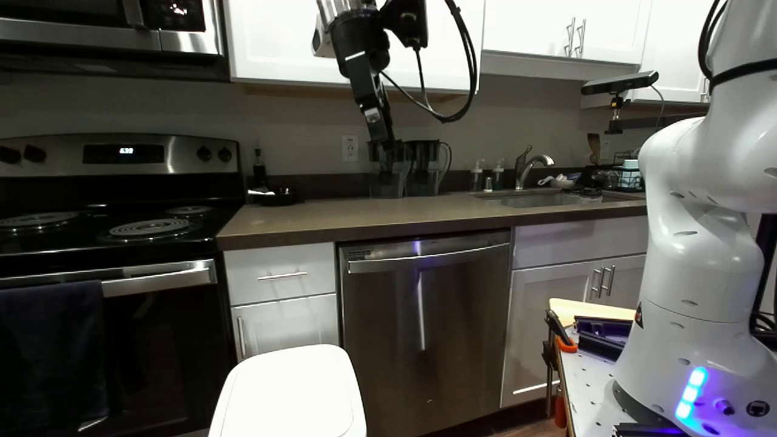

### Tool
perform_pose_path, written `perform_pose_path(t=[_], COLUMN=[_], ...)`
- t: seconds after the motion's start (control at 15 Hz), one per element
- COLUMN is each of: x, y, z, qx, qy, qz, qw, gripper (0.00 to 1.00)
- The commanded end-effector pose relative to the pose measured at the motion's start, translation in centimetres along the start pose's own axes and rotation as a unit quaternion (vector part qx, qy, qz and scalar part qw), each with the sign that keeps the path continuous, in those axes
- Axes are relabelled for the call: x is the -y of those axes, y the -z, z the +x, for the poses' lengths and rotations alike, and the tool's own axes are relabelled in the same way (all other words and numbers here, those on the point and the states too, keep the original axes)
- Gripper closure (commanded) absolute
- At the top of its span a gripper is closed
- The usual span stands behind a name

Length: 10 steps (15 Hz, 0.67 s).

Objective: Open the white bin

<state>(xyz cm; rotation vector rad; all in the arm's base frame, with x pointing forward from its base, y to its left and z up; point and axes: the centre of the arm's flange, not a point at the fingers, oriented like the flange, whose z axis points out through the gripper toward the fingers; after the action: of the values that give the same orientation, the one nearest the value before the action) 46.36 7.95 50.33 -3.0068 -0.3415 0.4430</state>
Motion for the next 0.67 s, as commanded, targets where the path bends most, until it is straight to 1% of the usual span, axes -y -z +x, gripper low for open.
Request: perform_pose_path(t=[0.0,0.27,0.6], x=[-1.4,-3.0,-5.5], y=[-1.5,-4.3,-8.7], z=[4.6,9.1,15.0], qx=[-0.001,-0.021,-0.033], qy=[0.02,0.051,0.109], qz=[-0.037,-0.086,-0.108], qw=[0.9991,0.9947,0.9876], gripper=[0.0,0.0,0.0])
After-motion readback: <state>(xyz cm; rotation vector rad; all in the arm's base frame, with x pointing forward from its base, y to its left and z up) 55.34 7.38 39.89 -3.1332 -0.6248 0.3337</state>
